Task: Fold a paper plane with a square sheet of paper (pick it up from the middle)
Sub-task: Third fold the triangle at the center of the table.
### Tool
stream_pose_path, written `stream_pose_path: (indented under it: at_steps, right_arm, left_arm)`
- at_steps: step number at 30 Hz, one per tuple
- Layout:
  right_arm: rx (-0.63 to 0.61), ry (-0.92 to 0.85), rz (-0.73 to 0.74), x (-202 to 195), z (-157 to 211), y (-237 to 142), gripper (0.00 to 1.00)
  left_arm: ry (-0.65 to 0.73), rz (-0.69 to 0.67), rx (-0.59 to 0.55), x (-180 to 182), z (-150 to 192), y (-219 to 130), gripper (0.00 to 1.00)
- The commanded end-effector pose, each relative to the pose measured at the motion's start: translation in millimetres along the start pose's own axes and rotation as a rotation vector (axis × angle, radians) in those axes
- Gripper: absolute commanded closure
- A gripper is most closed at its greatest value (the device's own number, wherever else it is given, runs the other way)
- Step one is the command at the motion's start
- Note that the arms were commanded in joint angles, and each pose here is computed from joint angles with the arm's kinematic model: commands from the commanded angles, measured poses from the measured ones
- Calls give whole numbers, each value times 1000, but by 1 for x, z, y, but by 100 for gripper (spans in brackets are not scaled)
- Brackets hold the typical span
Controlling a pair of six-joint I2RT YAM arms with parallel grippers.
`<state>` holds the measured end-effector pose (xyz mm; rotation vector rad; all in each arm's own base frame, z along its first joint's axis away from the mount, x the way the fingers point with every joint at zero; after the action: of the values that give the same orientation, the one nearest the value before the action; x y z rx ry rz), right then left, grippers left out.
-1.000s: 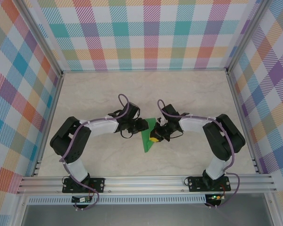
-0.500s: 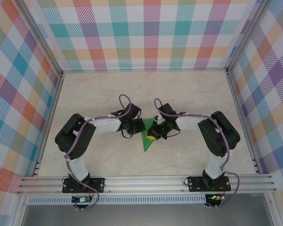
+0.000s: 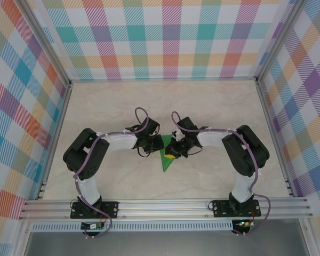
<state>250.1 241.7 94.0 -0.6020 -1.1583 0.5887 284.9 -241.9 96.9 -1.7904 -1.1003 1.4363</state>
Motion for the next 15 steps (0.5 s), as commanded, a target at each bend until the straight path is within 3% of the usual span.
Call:
stream_pose_path:
  at_steps: [1,15]
  right_arm:
    - [28,-26,11,2,1,4,93]
    - [8,-11,25,-1,-3,7,93]
  left_arm:
    - [4,-11,13,2,-2,-2,88]
    - [5,-4,19,1,-1,-3,88]
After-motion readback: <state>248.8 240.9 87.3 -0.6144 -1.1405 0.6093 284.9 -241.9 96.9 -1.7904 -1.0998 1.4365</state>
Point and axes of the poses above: each hand's point on the last joint's axis, 136 mm out from that joint toward the fingers, its own y axis out along the fingers, its own x axis along the line the jaws close on, z = x × y, the point moved 9 cm from there along -y, back along the fingers, and after that the axes turned 9 degrees about y, right-handed, at the moved point
